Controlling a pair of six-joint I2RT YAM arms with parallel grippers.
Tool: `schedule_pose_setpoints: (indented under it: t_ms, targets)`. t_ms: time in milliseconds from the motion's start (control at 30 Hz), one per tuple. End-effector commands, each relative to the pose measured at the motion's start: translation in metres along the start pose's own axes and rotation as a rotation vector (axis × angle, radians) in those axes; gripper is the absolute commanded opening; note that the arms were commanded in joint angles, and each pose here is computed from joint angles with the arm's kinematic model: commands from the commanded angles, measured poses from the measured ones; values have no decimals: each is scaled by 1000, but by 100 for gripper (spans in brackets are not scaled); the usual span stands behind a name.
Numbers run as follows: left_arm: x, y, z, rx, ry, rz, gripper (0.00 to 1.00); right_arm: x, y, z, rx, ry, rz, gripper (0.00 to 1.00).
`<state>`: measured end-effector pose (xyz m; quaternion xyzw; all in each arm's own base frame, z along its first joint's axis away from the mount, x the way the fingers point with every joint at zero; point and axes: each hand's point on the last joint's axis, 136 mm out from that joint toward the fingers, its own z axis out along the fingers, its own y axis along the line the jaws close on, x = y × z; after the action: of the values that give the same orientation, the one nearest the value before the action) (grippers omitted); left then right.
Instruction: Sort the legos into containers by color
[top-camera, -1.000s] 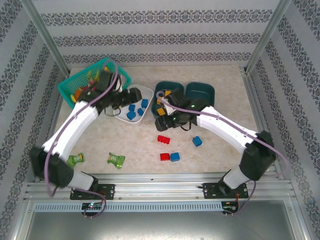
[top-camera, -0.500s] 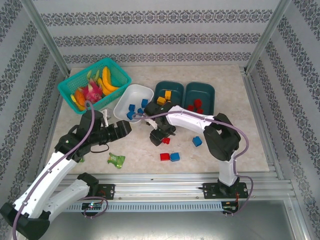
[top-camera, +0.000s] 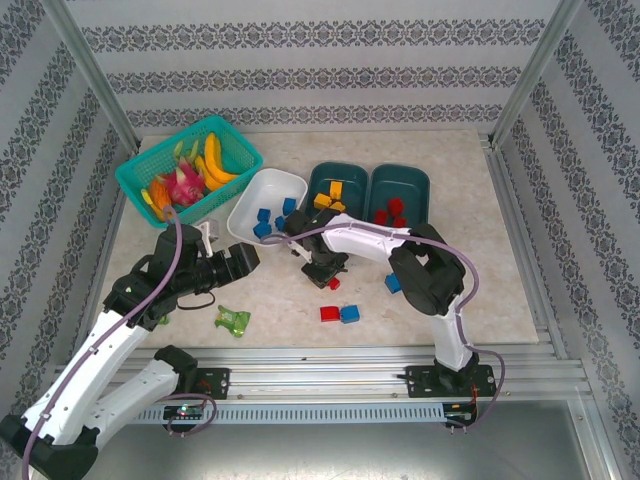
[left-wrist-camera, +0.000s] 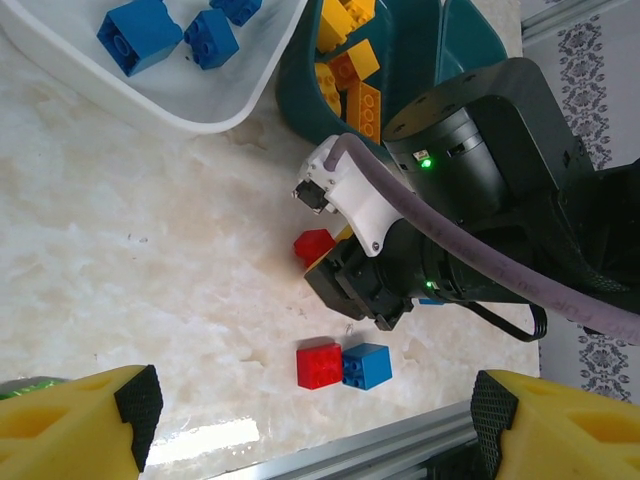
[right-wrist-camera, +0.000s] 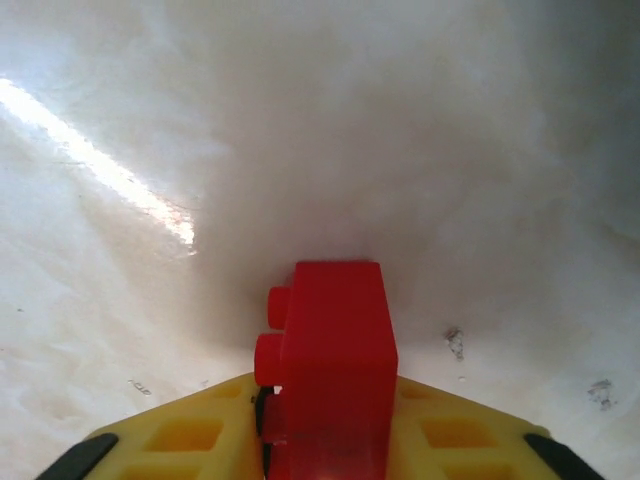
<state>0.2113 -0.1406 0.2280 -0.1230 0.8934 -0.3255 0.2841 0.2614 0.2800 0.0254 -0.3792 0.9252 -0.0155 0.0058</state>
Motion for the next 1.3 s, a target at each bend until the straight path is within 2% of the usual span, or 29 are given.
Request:
schedule_pose_setpoints:
  t_ms: [0, 100, 267, 400, 500, 667, 800, 1000, 1267]
  targets:
    - [7, 3, 0, -11, 18, -3, 83, -2, 2, -1, 14, -14, 0, 25]
    - [7, -3, 1, 4, 25, 15, 82, -7, -1, -21, 26, -67, 22, 18]
    - [3, -34, 10, 46, 52, 105, 82, -12, -31, -87, 28, -245, 167, 16]
    - [0, -68, 30, 82, 77, 184, 82, -6, -92, -127, 0, -374, 409, 16]
    - [-1, -93, 52, 114, 98, 219, 82, -3, -149, -136, -16, -442, 605, 17]
    - [-7, -127, 89, 160, 125, 259, 82, -9, -231, -123, -74, -495, 876, 17]
    - [-11, -145, 116, 170, 158, 302, 82, -26, -275, -98, -108, -483, 977, 18]
    - [-17, -163, 143, 179, 174, 350, 82, -49, -310, -67, -158, -450, 1058, 19]
    - [-15, -178, 162, 189, 199, 372, 82, -63, -320, -38, -199, -396, 1095, 21]
